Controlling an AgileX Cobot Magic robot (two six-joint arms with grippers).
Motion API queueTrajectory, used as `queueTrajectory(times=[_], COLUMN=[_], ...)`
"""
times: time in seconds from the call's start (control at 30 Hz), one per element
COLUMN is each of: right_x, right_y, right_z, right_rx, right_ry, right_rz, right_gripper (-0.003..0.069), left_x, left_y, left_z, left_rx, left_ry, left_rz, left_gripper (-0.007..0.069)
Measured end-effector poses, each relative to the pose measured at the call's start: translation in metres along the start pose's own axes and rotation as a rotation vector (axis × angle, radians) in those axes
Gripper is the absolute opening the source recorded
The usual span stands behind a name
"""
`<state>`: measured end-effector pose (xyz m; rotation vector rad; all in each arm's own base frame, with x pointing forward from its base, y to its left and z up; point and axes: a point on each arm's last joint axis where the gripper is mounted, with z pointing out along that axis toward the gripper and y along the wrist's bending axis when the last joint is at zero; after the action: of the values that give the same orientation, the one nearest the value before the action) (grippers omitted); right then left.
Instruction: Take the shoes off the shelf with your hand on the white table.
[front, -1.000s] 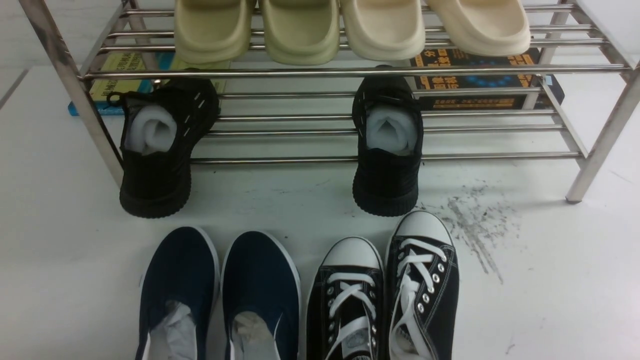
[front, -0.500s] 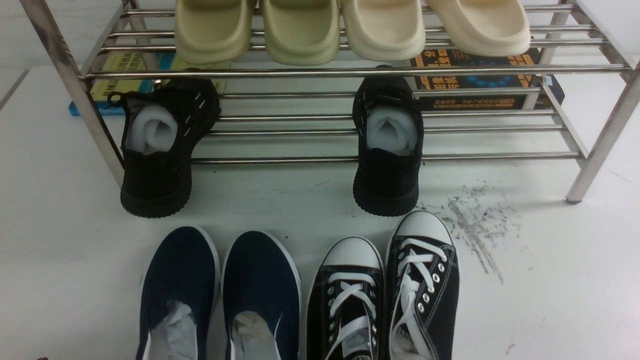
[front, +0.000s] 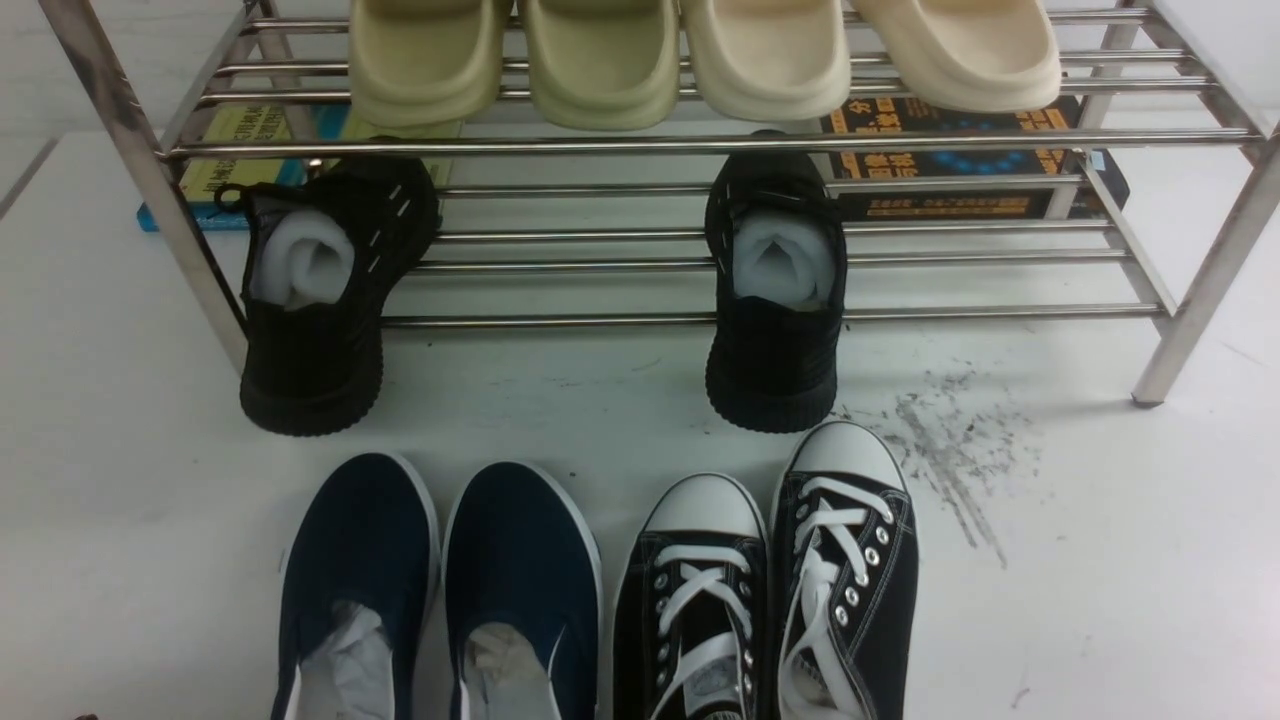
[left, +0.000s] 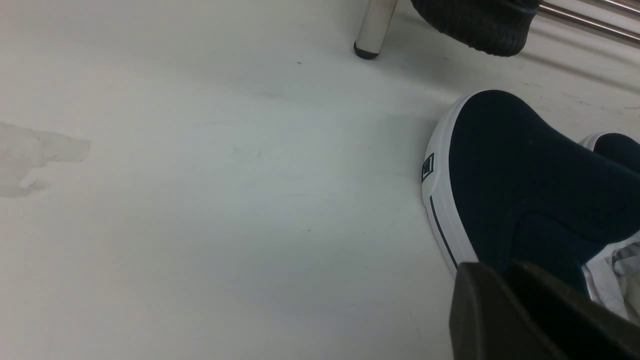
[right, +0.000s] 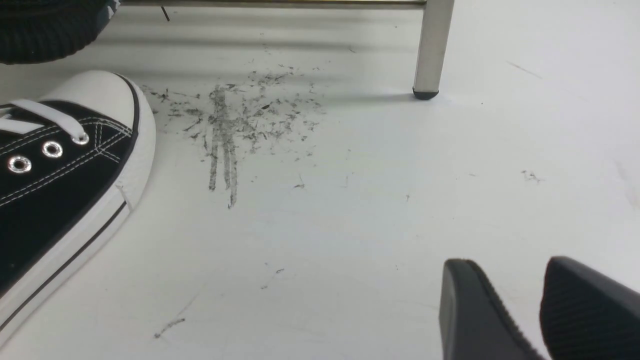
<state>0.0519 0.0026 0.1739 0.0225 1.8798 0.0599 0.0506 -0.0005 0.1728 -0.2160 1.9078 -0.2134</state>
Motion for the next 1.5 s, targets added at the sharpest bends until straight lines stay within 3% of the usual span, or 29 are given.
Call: queueTrajectory(times=[1.5], right_x=[0.0000], right_y=[0.0000], right_z=[0.0000], right_rx=[0.000], right_ry=[0.000], right_rz=[0.000], right_gripper=[0.0237], left_x=[-0.0001], left_y=[0.0000], left_z=[0.0000], left_rx=[0.000], left_ry=[-0.001], left_rz=[0.001], left_gripper=[0.0123])
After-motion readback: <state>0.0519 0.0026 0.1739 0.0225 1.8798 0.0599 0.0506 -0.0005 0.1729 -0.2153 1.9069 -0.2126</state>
